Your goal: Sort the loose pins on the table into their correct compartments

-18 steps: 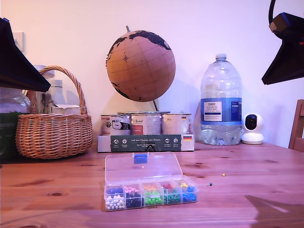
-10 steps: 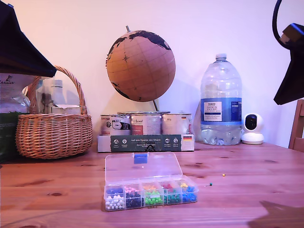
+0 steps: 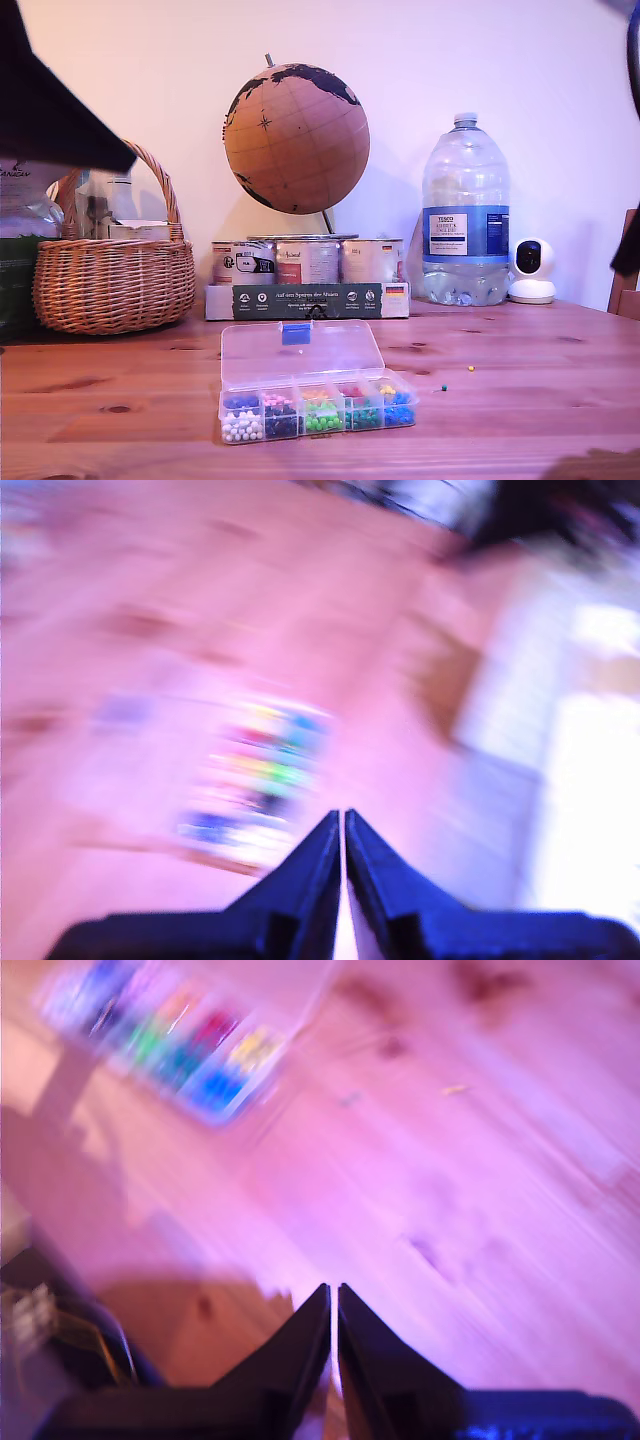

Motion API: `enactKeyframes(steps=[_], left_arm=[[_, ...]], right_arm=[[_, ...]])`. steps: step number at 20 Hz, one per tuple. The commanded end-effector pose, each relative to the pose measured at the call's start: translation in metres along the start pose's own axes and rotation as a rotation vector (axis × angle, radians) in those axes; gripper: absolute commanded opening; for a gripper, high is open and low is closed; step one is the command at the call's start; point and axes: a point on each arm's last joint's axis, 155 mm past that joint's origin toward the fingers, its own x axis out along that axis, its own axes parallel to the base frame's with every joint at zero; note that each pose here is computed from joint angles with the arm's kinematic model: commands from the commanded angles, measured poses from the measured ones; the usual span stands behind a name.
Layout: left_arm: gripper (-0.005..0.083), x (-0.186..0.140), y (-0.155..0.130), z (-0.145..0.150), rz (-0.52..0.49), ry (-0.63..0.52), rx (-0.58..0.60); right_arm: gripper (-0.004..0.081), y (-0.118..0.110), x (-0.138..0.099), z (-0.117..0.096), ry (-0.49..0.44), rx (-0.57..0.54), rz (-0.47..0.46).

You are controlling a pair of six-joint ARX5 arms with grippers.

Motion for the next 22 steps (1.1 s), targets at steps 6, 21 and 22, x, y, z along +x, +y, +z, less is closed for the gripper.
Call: enactKeyframes(steps=[6, 21, 22], left_arm=[[-0.0024, 0.007, -0.037, -0.008, -0.128, 0.043, 0.086], [-0.0024, 0.007, -0.035, 0.000, -0.122, 0.010, 0.096], [-0.0024, 0.007, -0.035, 0.000, -0.122, 0.012, 0.095]], right_arm=[[-0.0012, 0.005, 0.004, 0.016, 0.110, -0.441, 0.169], [0.0094, -0.056, 0.052, 0.034, 0.411, -0.881, 0.280], [0.0095, -0.061, 0.057, 0.038, 0.421, -0.890, 0.272]])
